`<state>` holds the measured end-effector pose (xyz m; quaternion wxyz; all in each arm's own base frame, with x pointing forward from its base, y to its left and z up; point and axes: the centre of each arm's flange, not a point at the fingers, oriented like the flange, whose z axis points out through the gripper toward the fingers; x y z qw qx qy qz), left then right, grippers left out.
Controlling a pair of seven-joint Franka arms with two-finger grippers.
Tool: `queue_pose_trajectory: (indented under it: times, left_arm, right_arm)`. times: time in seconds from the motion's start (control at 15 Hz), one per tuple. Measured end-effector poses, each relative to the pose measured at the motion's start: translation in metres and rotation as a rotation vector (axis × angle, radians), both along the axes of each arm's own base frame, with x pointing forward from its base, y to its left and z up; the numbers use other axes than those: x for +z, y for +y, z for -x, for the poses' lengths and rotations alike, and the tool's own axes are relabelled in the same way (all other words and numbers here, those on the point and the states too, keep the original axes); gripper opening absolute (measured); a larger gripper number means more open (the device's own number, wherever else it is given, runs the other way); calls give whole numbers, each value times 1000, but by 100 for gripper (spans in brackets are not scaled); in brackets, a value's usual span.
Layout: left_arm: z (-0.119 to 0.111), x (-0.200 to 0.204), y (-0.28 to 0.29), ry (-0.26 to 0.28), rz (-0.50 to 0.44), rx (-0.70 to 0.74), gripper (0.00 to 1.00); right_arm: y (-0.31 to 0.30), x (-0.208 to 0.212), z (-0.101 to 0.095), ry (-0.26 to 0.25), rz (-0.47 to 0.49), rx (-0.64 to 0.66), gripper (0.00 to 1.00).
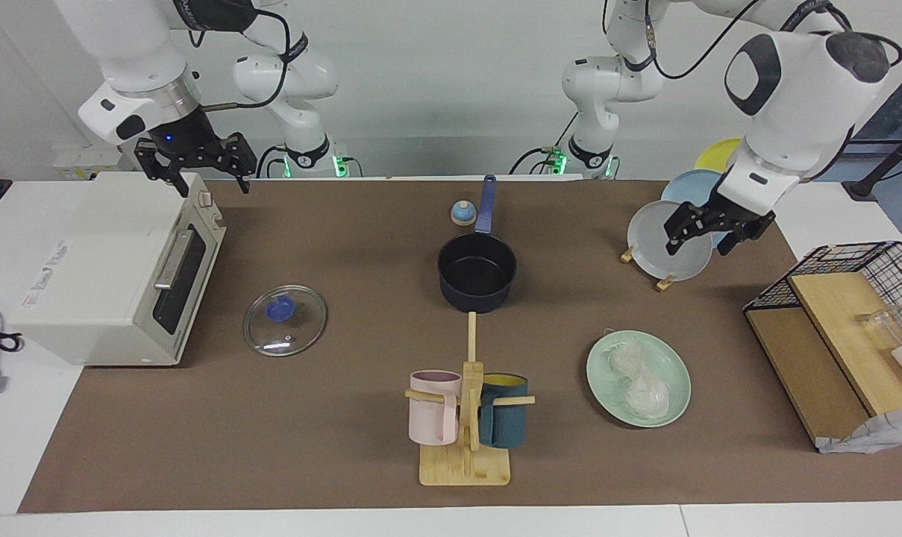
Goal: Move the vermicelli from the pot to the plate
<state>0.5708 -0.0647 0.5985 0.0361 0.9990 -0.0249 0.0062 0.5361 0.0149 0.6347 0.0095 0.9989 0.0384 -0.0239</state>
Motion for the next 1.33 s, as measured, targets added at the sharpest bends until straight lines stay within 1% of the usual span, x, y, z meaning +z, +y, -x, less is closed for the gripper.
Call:
queue_pose_trajectory:
  times: [0.07,0.2,0.33,0.47,0.6,0.8,1.0,1.33]
  left_arm:
    - [11,10,1,15,-6,-1,100]
    - [25,18,3,47,-23,-1,100]
    - [34,14,4,83,-32,-3,100]
    - [41,4,5,108,-39,-4,100]
    - [42,2,4,112,-41,-5,100]
    - [42,16,3,101,-41,-5,100]
    - [45,29,5,115,-54,-5,100]
    - [45,28,0,121,-61,-15,100]
  right_arm:
    - [0,0,0,0,0,0,100]
    - [-1,0,0,-1,0,-2,100]
    - [-1,0,0,-2,0,-3,100]
    - [-1,0,0,-2,0,-3,100]
    - [-1,0,0,-2,0,-3,100]
    - [-1,0,0,-2,0,-3,100]
    - [-1,0,0,-2,0,-3,100]
    - [-1,-2,2,17,1,-4,100]
